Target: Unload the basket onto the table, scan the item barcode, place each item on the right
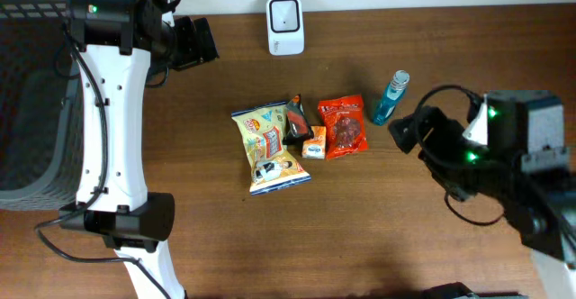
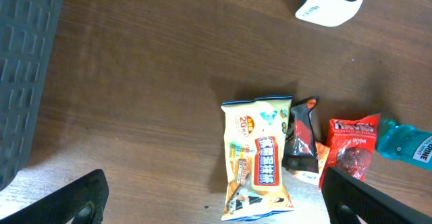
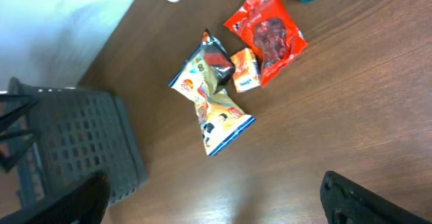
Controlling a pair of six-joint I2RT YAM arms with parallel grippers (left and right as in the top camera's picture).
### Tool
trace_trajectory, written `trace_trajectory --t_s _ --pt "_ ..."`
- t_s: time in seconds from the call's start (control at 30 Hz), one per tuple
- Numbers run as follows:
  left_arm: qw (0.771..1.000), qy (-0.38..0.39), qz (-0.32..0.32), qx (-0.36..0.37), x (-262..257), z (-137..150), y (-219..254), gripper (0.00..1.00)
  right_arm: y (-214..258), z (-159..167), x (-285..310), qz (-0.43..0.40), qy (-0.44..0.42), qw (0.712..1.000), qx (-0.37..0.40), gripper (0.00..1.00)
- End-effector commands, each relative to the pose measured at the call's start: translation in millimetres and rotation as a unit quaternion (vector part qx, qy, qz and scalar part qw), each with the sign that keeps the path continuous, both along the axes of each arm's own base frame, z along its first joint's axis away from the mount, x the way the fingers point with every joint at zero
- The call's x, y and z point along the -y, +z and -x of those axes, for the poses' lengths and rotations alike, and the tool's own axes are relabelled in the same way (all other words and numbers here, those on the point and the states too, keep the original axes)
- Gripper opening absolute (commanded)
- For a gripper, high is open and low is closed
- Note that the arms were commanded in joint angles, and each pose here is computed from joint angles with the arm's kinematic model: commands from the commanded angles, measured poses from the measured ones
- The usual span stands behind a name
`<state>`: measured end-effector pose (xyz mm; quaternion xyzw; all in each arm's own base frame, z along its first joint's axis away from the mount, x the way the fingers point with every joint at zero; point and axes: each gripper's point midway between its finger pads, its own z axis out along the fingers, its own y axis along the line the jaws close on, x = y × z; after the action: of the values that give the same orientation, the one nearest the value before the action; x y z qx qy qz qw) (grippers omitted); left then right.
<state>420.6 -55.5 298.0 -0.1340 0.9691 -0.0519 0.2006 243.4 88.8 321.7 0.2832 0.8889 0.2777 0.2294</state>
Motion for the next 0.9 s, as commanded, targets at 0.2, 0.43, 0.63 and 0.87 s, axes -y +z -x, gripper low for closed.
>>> trace_trajectory --t_s 0.2,0.43,0.63,0.87 --pt "1.0 -0.004 0.001 0.013 -2.5 4.5 10.2 0.99 -22.6 -13.9 -8.0 0.002 0.011 0.998 -0.057 0.98" --pt "1.0 -0.003 0.001 0.013 -2.5 4.5 10.2 0.99 -51.3 -35.6 -11.8 0.011 0.008 0.994 -0.108 0.99" --pt "1.0 -0.004 0.001 0.013 -2.5 4.4 10.3 0.99 -48.7 -29.8 -37.5 -0.05 0.062 0.989 -0.126 0.99" --pt "1.0 -0.004 0.001 0.013 -2.5 4.5 10.2 0.99 0.0 3.5 0.2 0.011 0.009 1.0 -0.003 0.98"
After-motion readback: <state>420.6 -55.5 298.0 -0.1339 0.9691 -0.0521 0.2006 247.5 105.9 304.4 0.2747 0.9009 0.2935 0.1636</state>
